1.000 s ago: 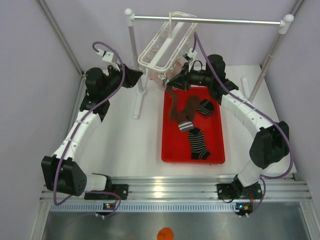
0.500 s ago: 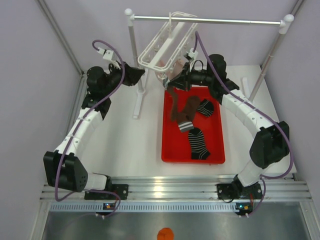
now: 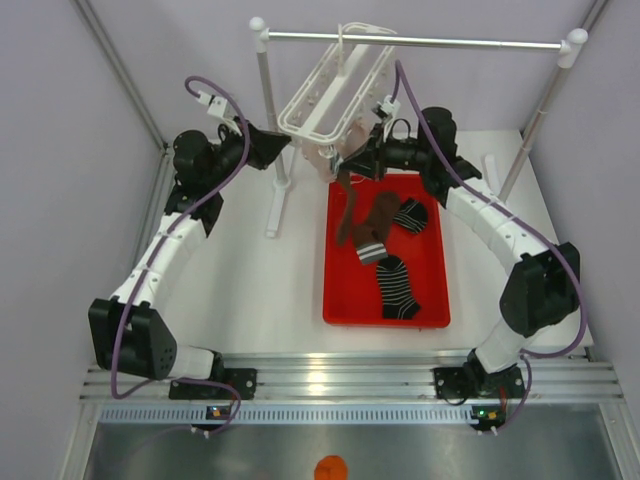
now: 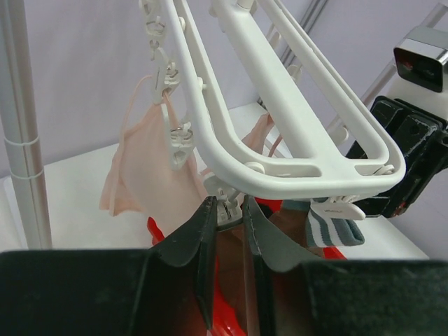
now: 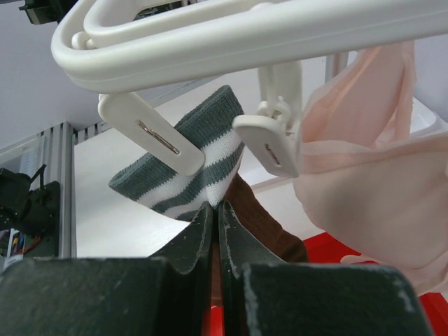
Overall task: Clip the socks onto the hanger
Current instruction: Open the clamp at the hanger.
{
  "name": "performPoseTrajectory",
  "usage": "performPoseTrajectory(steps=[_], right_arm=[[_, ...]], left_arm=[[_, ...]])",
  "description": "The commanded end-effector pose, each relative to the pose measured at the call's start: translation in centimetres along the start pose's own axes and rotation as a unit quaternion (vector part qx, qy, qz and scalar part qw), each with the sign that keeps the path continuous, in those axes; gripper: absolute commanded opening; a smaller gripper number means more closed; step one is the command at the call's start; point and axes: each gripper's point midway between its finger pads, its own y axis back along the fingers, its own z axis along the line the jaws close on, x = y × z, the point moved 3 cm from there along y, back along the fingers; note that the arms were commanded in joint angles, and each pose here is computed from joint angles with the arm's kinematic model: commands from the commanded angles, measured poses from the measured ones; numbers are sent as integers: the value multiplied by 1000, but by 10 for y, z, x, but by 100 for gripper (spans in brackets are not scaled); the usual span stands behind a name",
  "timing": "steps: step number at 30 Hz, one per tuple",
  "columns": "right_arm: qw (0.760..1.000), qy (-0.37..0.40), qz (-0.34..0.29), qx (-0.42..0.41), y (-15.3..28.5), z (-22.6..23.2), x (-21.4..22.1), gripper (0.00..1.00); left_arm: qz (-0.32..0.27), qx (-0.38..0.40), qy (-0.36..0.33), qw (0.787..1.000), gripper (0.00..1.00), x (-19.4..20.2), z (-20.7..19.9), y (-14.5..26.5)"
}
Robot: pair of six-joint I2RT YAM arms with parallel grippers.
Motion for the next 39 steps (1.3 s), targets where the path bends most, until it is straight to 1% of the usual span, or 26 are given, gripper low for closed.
performPoseTrajectory(steps=[1,2,4,5,6,9,13,14,16,17,18,19,21,25,28,29,30,33,34,35,37,39], right_arm=[[999,25,-23,4,15,-5,-22,0],[999,22,-22,1,15,-5,-22,0],[1000,21,-21,5,18,-14,-23,8],[1000,16,-19,5,18,-15,-24,14],[1000,8,-15,10,21,-21,-26,30],[1000,-7,-18,-4,30,-20,-36,43],[999,-10,-19,-32,48,-1,-44,43],[999,-15,-16,-43,51,4,-38,42],[998,-1,-25,-60,61,23,-47,37],[997,-6,-25,-78,63,32,-41,36],[995,-22,-32,-91,67,47,-48,36],[994,-9,-47,-102,68,54,-55,36],[990,-27,-49,-129,67,77,-56,34],[989,-27,-64,-130,62,100,-62,31],[993,-20,-67,-93,49,100,-57,30],[997,-10,-66,-43,34,88,-50,31],[997,-9,-62,-46,31,88,-47,31],[997,-10,-70,-24,15,76,-39,39],[996,-4,-80,-25,12,73,-41,40],[997,-16,-79,-22,6,69,-38,40],[996,-15,-83,-22,1,64,-39,46],[996,-16,-84,-24,-6,59,-36,47]], left_arm=[[-27,38,-20,999,7,-25,-17,-3],[-24,45,-19,999,6,-24,-18,-5],[-14,75,-10,997,3,-21,-25,-5],[-11,87,-7,996,1,-21,-29,-5],[-7,107,1,994,1,-20,-35,-5],[7,128,7,992,0,-15,-36,-9],[21,156,-4,988,1,-11,-39,-10],[22,162,-7,987,1,-11,-40,-11],[24,177,-12,984,2,-11,-43,-12],[24,182,-15,983,2,-12,-44,-12],[26,183,-14,983,2,-10,-43,-14],[25,184,-16,982,2,-12,-43,-14],[27,185,-15,982,2,-11,-41,-16],[23,190,-17,981,3,-16,-43,-19],[26,201,-21,979,4,-16,-46,-18],[29,218,-23,975,7,-15,-50,-16],[24,221,-27,975,7,-17,-52,-16],[25,251,-33,967,8,-15,-59,-11],[28,259,-36,965,9,-13,-60,-10],[30,264,-38,963,8,-12,-61,-9],[29,277,-49,959,8,-13,-64,-7],[38,294,-55,953,8,-8,-66,-5]])
